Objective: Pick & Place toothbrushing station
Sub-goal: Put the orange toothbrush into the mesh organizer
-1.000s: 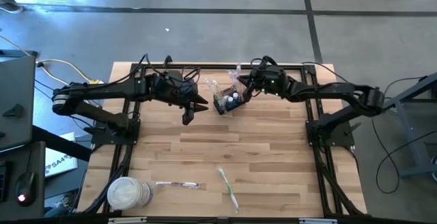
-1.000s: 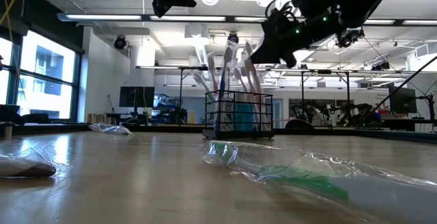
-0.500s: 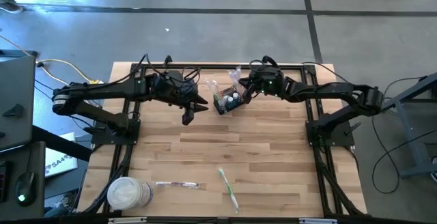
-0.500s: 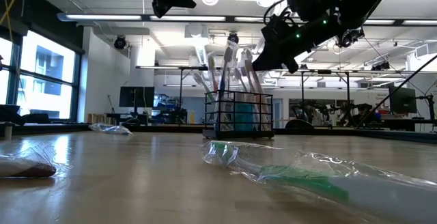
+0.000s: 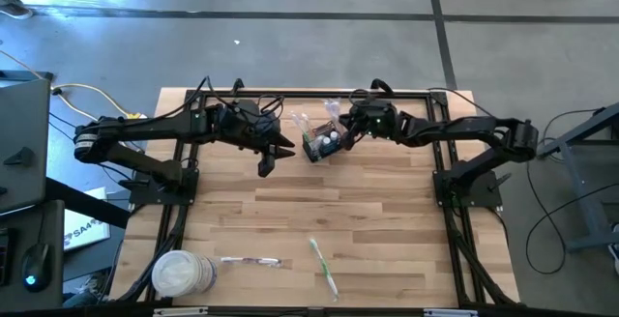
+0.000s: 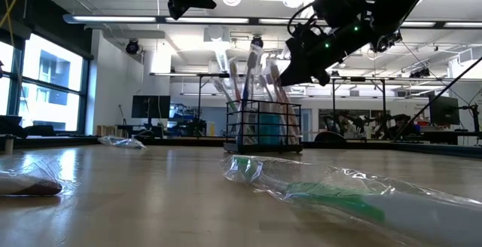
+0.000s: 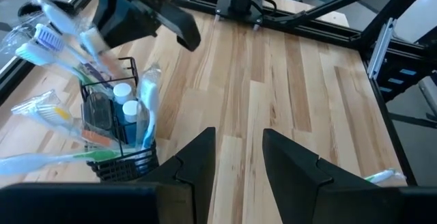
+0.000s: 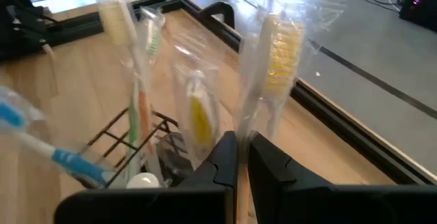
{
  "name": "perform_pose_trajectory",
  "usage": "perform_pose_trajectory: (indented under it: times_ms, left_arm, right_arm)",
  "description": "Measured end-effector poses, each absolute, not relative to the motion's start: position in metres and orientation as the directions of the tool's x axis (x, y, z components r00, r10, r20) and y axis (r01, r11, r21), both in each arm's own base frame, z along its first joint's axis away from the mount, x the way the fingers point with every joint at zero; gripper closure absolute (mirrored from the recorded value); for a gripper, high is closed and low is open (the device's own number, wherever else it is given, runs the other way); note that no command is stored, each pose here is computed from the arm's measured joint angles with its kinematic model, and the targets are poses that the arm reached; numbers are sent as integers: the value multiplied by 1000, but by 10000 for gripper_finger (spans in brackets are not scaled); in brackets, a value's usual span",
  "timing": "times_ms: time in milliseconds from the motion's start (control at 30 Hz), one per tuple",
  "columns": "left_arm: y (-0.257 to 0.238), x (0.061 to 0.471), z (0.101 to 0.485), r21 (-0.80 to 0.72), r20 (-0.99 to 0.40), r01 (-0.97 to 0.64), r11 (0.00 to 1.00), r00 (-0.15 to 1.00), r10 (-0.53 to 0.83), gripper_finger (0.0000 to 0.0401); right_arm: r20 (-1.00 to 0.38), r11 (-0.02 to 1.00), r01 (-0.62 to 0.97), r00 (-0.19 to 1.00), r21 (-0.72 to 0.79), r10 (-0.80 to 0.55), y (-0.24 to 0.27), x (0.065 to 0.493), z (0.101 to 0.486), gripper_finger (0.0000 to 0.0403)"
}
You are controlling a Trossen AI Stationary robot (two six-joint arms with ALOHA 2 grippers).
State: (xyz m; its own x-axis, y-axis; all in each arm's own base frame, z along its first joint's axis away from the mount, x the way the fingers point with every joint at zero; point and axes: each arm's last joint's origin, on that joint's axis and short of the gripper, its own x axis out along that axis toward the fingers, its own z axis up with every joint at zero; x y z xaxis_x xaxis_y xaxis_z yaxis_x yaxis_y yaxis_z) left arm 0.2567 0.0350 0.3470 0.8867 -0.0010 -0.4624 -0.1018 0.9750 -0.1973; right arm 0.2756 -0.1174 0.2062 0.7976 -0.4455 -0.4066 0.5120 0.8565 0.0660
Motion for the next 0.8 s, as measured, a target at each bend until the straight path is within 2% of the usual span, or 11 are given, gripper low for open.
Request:
perform_pose_trajectory:
  times_ms: [433,800]
  left_arm:
    - [35,257,347,-196,-462,-101,975,887,-1,279]
    - [35,257,347,-194,-462,-100,976,887,-1,279]
  right_arm:
    - [-411,853,518,791,57,-453,-115,277,205,389]
    - [-357,848,528,801,44,-480,-118,279,209,395]
